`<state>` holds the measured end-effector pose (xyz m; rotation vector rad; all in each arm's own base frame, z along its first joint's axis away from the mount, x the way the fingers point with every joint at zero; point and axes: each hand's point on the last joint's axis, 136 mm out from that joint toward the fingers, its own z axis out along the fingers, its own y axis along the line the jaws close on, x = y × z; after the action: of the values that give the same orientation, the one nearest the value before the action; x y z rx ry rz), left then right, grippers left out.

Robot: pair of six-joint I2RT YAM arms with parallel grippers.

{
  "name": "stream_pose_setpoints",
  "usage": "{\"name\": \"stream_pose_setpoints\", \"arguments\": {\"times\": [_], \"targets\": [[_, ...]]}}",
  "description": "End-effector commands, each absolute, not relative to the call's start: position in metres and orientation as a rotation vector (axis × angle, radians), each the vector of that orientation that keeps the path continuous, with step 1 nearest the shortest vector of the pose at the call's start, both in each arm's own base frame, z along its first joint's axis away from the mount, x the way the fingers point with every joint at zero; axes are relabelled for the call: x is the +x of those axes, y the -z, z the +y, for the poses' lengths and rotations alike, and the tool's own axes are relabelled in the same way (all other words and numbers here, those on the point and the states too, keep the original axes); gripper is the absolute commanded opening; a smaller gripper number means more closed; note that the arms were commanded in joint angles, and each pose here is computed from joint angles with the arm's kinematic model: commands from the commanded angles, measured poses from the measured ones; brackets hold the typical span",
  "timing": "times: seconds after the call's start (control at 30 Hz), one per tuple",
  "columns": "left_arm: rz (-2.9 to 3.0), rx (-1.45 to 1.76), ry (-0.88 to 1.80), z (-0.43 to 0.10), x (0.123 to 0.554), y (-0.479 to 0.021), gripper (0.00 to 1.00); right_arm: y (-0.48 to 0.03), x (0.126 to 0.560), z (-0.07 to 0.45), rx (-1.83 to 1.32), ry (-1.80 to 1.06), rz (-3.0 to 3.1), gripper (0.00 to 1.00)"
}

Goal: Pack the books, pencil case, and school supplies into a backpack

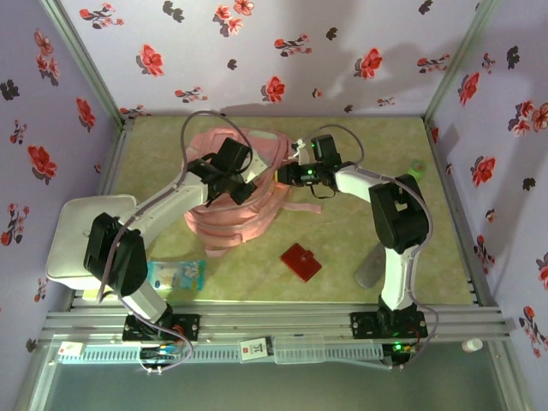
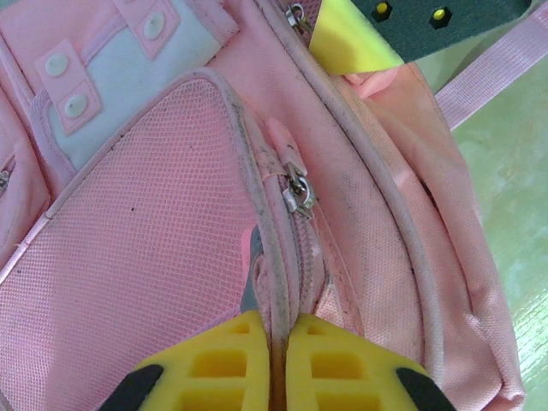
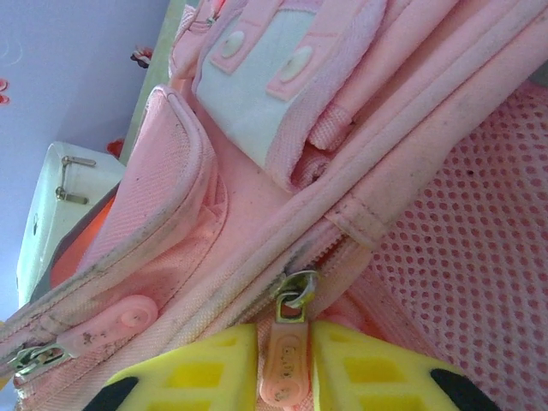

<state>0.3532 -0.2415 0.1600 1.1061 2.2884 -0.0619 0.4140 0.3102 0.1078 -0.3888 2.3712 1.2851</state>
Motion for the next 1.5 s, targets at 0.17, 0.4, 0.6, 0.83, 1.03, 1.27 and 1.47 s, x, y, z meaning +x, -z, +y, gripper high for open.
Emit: {"name": "stream_pose_setpoints", "arguments": {"times": [0.17, 0.4, 0.6, 0.83, 1.03, 1.27, 1.47], "targets": [[2.294, 1.011, 0.089, -0.247, 0.369, -0.166, 0.05, -0.125, 0.410, 0.312, -0.354, -1.291, 2.362, 0.17], [2.311, 0.917, 0.093, -0.251, 0.382, -0.162, 0.04, -0.138, 0.377, 0.317, -0.246, -1.441, 2.389, 0.18], [2.309, 0.876, 0.121, -0.258, 0.390, -0.164, 0.04, -0.125, 0.346, 0.322, -0.236, -1.442, 2.433, 0.18], [2.294, 0.900, 0.146, -0.260, 0.385, -0.168, 0.05, -0.108, 0.354, 0.309, -0.239, -1.245, 2.481, 0.29], [2.288, 0.905, 0.175, -0.260, 0.379, -0.173, 0.05, -0.118, 0.366, 0.306, -0.296, -1.110, 2.477, 0.35], [2.281, 0.899, 0.177, -0.260, 0.380, -0.176, 0.05, -0.111, 0.360, 0.304, -0.407, -0.988, 2.503, 0.30], [2.275, 0.898, 0.177, -0.262, 0.381, -0.177, 0.05, -0.105, 0.359, 0.307, -0.452, -0.964, 2.505, 0.29]]}}
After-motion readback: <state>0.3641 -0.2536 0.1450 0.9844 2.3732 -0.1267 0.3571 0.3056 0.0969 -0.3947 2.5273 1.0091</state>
